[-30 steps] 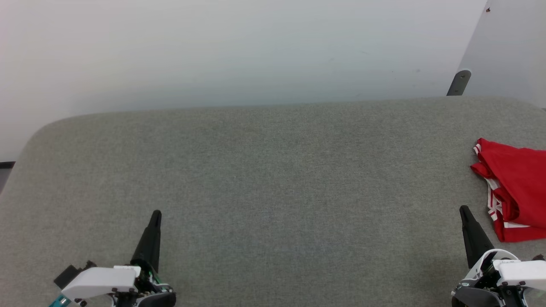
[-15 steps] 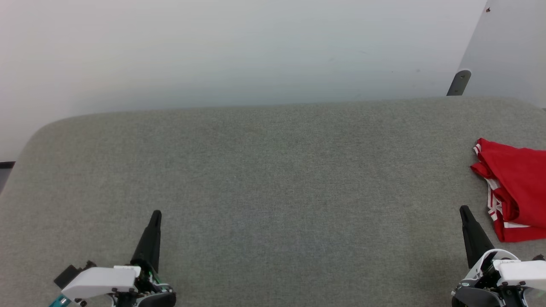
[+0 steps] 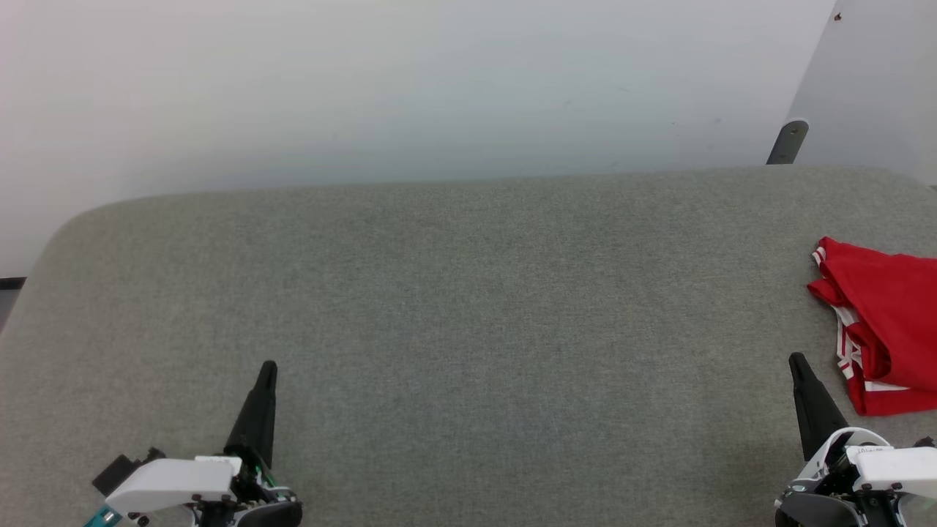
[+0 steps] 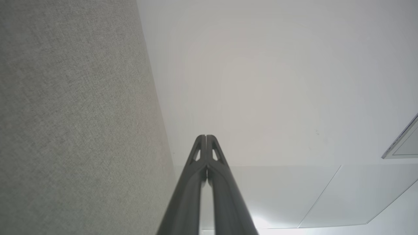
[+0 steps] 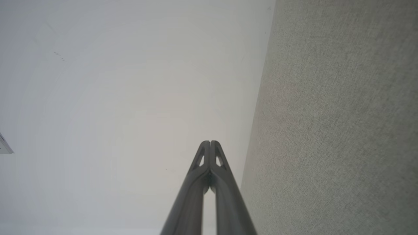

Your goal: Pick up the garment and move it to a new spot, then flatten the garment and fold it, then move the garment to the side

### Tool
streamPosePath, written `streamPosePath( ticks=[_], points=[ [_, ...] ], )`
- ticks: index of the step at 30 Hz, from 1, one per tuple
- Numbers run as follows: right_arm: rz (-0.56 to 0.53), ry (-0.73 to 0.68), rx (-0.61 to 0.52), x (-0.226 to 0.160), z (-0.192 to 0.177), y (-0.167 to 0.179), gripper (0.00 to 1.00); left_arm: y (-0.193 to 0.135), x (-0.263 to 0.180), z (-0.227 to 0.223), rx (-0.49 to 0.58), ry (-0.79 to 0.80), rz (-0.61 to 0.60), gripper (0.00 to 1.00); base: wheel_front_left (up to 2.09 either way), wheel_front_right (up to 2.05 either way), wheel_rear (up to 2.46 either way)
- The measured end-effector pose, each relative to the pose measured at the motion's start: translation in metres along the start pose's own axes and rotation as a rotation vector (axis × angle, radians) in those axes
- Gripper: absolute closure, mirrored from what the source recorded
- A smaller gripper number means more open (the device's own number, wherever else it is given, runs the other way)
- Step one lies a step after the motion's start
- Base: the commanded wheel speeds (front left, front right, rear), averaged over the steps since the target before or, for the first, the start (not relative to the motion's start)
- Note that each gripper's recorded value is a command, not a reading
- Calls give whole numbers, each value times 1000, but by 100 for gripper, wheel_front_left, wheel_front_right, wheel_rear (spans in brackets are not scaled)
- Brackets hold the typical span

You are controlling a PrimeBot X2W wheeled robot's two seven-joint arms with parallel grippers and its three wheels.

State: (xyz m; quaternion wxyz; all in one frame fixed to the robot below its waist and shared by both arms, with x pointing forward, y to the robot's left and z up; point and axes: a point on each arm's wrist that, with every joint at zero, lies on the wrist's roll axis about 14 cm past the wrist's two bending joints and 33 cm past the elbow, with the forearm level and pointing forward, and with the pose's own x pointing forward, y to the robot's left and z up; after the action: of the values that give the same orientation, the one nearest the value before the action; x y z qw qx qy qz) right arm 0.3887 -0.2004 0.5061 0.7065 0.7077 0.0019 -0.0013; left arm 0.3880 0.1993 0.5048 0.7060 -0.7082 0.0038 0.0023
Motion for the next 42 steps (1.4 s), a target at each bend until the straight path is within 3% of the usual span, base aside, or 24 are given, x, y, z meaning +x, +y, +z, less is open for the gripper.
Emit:
streamPosePath(
  ticks=[42],
  points=[
    [0,0,0,0,0,0,100,0,0,0,0,0,0,100,0,0,0]
  ],
)
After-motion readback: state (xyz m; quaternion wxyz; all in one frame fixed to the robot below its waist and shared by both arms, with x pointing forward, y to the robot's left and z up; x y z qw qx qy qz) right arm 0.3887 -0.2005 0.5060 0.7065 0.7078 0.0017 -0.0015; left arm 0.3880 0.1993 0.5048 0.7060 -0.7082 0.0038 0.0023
